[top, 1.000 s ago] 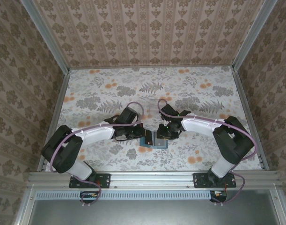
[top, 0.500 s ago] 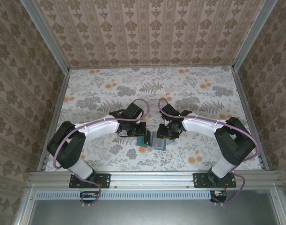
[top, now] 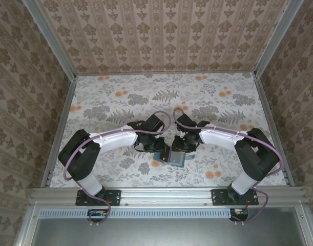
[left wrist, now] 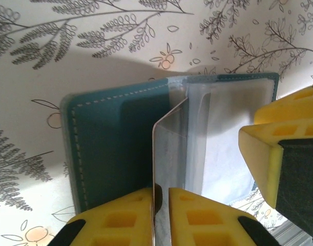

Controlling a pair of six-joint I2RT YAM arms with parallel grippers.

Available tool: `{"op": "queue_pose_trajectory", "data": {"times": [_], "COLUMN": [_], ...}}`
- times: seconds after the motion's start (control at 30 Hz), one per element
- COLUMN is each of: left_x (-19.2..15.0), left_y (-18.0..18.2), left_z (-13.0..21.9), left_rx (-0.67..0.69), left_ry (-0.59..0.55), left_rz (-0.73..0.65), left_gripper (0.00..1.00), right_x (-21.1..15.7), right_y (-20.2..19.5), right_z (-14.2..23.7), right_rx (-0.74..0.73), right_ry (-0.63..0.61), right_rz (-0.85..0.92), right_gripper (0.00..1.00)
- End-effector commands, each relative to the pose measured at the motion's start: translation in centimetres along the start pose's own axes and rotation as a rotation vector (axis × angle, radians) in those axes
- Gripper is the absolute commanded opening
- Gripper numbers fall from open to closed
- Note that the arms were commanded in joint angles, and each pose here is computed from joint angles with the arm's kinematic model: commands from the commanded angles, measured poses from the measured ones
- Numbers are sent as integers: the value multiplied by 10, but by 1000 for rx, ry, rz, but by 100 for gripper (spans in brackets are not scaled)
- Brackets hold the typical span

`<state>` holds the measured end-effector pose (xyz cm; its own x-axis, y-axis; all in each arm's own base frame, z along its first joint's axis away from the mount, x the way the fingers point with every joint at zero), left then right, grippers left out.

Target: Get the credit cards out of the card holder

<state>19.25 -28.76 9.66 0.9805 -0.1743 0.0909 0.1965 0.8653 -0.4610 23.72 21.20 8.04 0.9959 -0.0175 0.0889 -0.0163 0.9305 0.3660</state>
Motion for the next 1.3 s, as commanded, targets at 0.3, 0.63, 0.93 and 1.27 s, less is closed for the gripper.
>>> {"op": "queue_pose_trajectory", "data": {"times": [0.3,0.63,0.93,1.27], "left_x": [0,10,27,53], "left_y": [-7,-13,-22,-31], "left_z": [11,40,65,89], "left_rx": [15,38,40,183], "left_ry": [-25,-94,-110,-65], "left_rz": [9,-74,-308,-857], "left_gripper": [3,2,0,0], "right_x": [-2,-1,2,6], "right_y": [-6,-8,-15,-30], "right_z": [6,29,39,58], "right_rx": [-31,-53,-69,-102], "right_ry": [-3,-43,-60,-88], "right_rz": [2,14,14,0], "right_gripper": [31,31,31,31]}}
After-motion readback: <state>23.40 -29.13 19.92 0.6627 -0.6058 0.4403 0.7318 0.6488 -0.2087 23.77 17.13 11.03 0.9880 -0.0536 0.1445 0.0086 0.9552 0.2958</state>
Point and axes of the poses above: each hand's point on the last joint's axis, 136 mm out from that joint toward the fingers, its own z axis back along the fingers, its own y axis along the line the jaws close on, x = y × z, the point moved 5 cm from there along z, back along the fingers, and after that the axes turned 2 degrees about z, right-handed, at the moved point
